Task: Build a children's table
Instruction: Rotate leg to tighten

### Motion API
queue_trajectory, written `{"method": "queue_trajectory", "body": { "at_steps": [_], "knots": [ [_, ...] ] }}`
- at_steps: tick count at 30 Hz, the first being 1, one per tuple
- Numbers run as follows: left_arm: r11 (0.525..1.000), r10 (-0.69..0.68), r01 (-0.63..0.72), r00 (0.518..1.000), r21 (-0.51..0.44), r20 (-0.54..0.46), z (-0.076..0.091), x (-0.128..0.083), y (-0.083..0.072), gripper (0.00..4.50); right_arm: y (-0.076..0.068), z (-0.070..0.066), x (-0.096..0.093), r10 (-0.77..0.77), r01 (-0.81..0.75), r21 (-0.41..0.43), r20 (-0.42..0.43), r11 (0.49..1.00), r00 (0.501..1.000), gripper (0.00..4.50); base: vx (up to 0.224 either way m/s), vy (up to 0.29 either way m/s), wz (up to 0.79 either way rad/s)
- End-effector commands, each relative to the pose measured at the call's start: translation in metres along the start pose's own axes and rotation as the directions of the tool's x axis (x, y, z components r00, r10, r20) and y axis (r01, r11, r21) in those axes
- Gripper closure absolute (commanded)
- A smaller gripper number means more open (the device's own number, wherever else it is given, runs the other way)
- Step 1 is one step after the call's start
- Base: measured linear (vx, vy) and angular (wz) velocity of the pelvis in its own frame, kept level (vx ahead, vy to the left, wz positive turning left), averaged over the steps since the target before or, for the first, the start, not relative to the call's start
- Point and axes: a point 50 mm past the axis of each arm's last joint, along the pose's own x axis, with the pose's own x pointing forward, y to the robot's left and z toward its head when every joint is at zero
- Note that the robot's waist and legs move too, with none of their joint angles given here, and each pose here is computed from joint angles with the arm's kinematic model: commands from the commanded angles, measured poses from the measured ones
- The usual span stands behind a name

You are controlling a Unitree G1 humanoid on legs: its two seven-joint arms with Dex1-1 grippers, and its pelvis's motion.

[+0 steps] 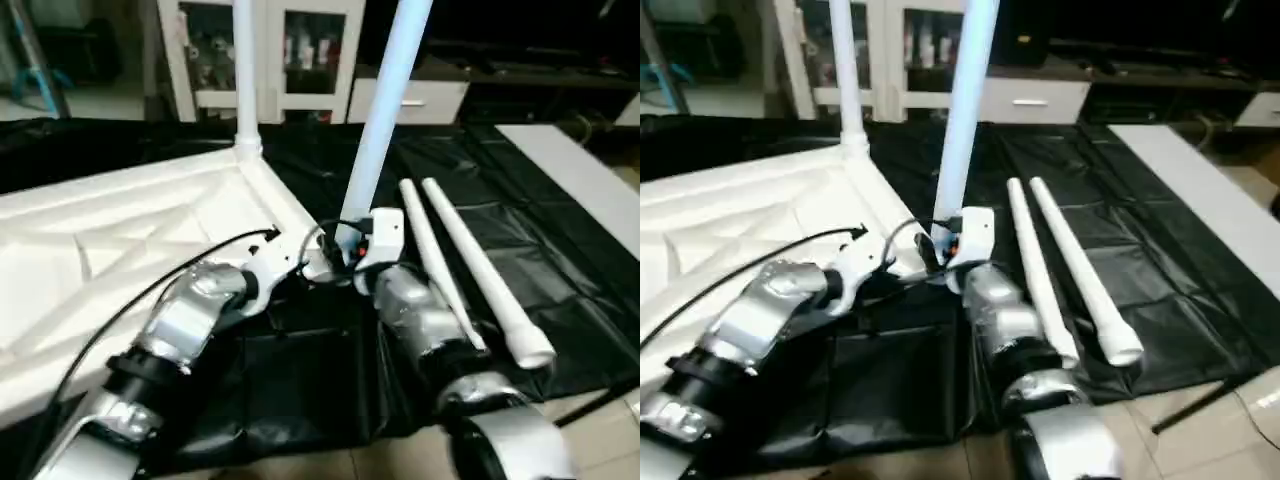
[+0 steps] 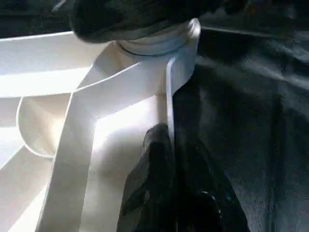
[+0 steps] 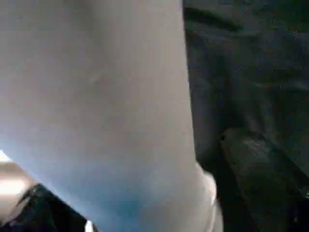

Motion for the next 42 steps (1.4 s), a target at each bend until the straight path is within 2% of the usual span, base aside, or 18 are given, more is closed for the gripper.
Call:
{"method": "queue_trajectory", "body": {
  "at_steps": [1,3,4,8,9,12,14,15,17,21,25,29,36,38,40,42],
  "knots": [
    [0.993,-0.117,0.115,0.989,-0.026,-0.094,-0.026,-0.003,-0.011,4.50,-0.036,0.024,-0.023,-0.047,0.051,-0.133,0.029,0.990,0.998,0.11,0.074,-0.048,0.14],
    [0.987,-0.159,0.158,0.982,-0.017,-0.103,-0.028,-0.006,-0.014,4.50,-0.038,0.028,-0.031,0.049,-0.047,-0.220,0.003,0.974,0.999,0.05,0.078,-0.040,0.06],
    [0.978,-0.208,0.208,0.972,-0.005,-0.110,-0.029,-0.009,-0.017,4.50,-0.043,0.028,-0.041,0.109,-0.118,-0.320,-0.047,0.940,0.993,0.05,0.068,-0.022,0.00],
    [0.940,-0.336,0.340,0.933,0.013,-0.127,-0.029,-0.014,-0.027,4.50,-0.045,0.023,-0.055,0.235,-0.270,-0.387,-0.136,0.882,0.962,0.05,0.055,0.012,0.00],
    [0.917,-0.392,0.398,0.909,0.013,-0.141,-0.030,-0.016,-0.033,4.50,-0.042,0.020,-0.062,0.329,-0.371,-0.340,-0.176,0.864,0.928,0.05,0.054,0.017,0.02],
    [0.898,-0.433,0.439,0.889,0.013,-0.149,-0.029,-0.017,-0.037,4.50,-0.041,0.018,-0.068,0.389,-0.440,-0.313,-0.213,0.842,0.896,0.05,0.000,0.000,0.00],
    [0.895,-0.438,0.445,0.886,0.016,-0.151,-0.029,-0.017,-0.038,4.50,-0.040,0.016,-0.070,0.406,-0.463,-0.315,-0.230,0.829,0.884,0.05,0.000,0.000,0.00],
    [0.894,-0.439,0.448,0.885,0.024,-0.156,-0.029,-0.017,-0.038,4.50,-0.037,0.015,-0.072,0.448,-0.509,-0.308,-0.249,0.804,0.859,0.05,0.000,0.000,0.00],
    [0.894,-0.438,0.447,0.885,0.026,-0.159,-0.028,-0.017,-0.038,4.50,-0.036,0.014,-0.073,0.466,-0.525,-0.302,-0.250,0.796,0.849,0.05,0.000,0.000,0.00],
    [0.895,-0.435,0.445,0.885,0.030,-0.164,-0.028,-0.017,-0.037,4.50,-0.027,0.009,-0.076,0.543,-0.603,-0.249,-0.272,0.758,0.794,0.05,0.000,0.000,0.00],
    [0.894,-0.436,0.447,0.884,0.031,-0.168,-0.029,-0.016,-0.038,4.50,-0.025,0.004,-0.078,0.568,-0.635,-0.229,-0.298,0.737,0.767,0.05,0.000,0.000,0.00],
    [0.898,-0.428,0.439,0.888,0.033,-0.168,-0.028,-0.016,-0.037,4.50,-0.025,0.004,-0.078,0.570,-0.634,-0.230,-0.291,0.738,0.768,0.05,0.000,0.000,0.00],
    [0.897,-0.430,0.441,0.887,0.033,-0.170,-0.028,-0.014,-0.038,4.50,-0.017,-0.002,-0.071,0.588,-0.654,-0.227,-0.300,0.721,0.752,0.05,0.000,0.000,0.00],
    [0.897,-0.429,0.440,0.888,0.036,-0.168,-0.028,-0.013,-0.038,4.50,-0.015,-0.002,-0.067,0.584,-0.653,-0.236,-0.302,0.720,0.753,0.29,0.000,0.000,0.00],
    [0.898,-0.428,0.439,0.888,0.037,-0.167,-0.027,-0.013,-0.038,4.50,-0.015,-0.002,-0.067,0.583,-0.654,-0.242,-0.307,0.716,0.752,0.29,0.000,0.000,0.00],
    [0.899,-0.425,0.436,0.890,0.037,-0.168,-0.027,-0.013,-0.038,4.50,-0.015,-0.002,-0.066,0.581,-0.651,-0.243,-0.303,0.719,0.755,0.62,0.000,0.000,0.00]
  ]
}}
